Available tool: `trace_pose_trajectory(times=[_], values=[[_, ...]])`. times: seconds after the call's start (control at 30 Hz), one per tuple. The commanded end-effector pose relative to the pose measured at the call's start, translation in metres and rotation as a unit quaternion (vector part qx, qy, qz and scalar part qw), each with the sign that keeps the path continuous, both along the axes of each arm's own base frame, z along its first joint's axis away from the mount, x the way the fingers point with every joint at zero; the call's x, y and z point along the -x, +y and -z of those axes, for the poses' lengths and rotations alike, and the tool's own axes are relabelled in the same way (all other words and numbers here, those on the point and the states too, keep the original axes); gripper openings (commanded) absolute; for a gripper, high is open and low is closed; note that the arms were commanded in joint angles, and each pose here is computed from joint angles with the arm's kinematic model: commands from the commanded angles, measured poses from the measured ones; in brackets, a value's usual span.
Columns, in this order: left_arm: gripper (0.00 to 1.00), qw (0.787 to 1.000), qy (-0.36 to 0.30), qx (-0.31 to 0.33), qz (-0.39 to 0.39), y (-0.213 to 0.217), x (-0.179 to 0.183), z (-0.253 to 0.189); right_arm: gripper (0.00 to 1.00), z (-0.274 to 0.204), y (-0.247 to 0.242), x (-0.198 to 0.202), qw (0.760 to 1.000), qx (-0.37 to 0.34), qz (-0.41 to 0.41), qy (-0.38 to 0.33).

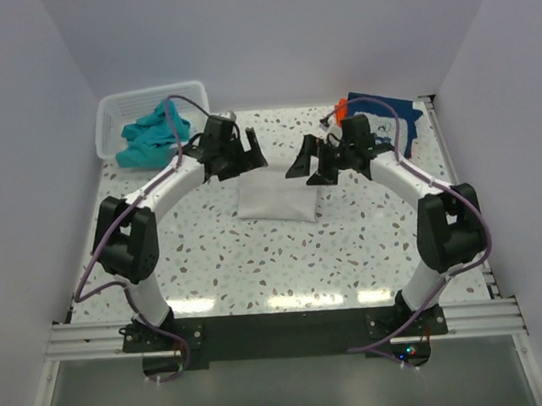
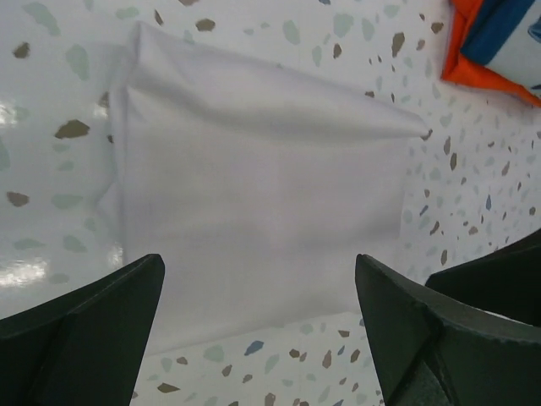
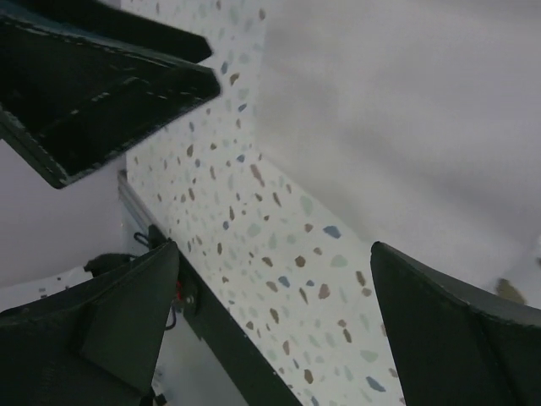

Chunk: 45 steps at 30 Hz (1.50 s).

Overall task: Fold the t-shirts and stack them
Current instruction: Fold the tshirt

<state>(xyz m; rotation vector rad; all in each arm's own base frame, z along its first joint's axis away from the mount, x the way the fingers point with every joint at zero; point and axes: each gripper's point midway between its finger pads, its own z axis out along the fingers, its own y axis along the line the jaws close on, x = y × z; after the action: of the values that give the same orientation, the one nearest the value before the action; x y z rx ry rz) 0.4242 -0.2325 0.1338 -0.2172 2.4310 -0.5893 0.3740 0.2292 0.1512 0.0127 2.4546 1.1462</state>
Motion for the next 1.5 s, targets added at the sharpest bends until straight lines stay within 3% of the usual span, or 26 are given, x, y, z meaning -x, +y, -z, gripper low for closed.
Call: trace_pose_trajectory(times=[0.0, 0.27, 0.57, 0.9, 1.03, 1.2, 1.33, 1.47], values=[[1.00, 0.999, 0.005, 0.041, 0.035, -0.026, 0.022, 0.008, 0.99, -0.016, 0.042, 0.018, 0.997, -0.062, -0.039, -0.020], [1.00, 0.994, 0.052, 0.069, 0.063, -0.041, 0.047, 0.052, 0.99, 0.042, 0.051, 0.029, 0.997, -0.057, -0.031, 0.040], [1.00, 0.995, 0.082, 0.040, 0.039, -0.020, 0.070, 0.087, 0.99, 0.120, 0.007, 0.048, 0.993, 0.063, -0.010, 0.101], [1.00, 0.995, 0.098, 0.010, 0.021, 0.003, 0.083, 0.099, 0.99, 0.138, -0.027, 0.067, 0.986, 0.119, 0.014, 0.113], [1.00, 0.997, 0.070, 0.019, 0.023, 0.004, 0.084, 0.068, 0.99, 0.110, -0.035, 0.060, 0.987, 0.144, 0.014, 0.068], [1.00, 0.998, -0.010, 0.050, 0.027, 0.010, 0.093, -0.004, 0.99, 0.016, -0.045, 0.055, 0.987, 0.147, 0.019, -0.056], [1.00, 0.998, -0.059, 0.036, -0.009, 0.036, 0.106, -0.043, 0.99, -0.043, -0.068, 0.054, 0.973, 0.173, 0.067, -0.140], [1.00, 0.995, -0.080, 0.014, -0.062, 0.064, 0.119, -0.057, 0.99, -0.052, -0.094, 0.046, 0.954, 0.211, 0.136, -0.165]])
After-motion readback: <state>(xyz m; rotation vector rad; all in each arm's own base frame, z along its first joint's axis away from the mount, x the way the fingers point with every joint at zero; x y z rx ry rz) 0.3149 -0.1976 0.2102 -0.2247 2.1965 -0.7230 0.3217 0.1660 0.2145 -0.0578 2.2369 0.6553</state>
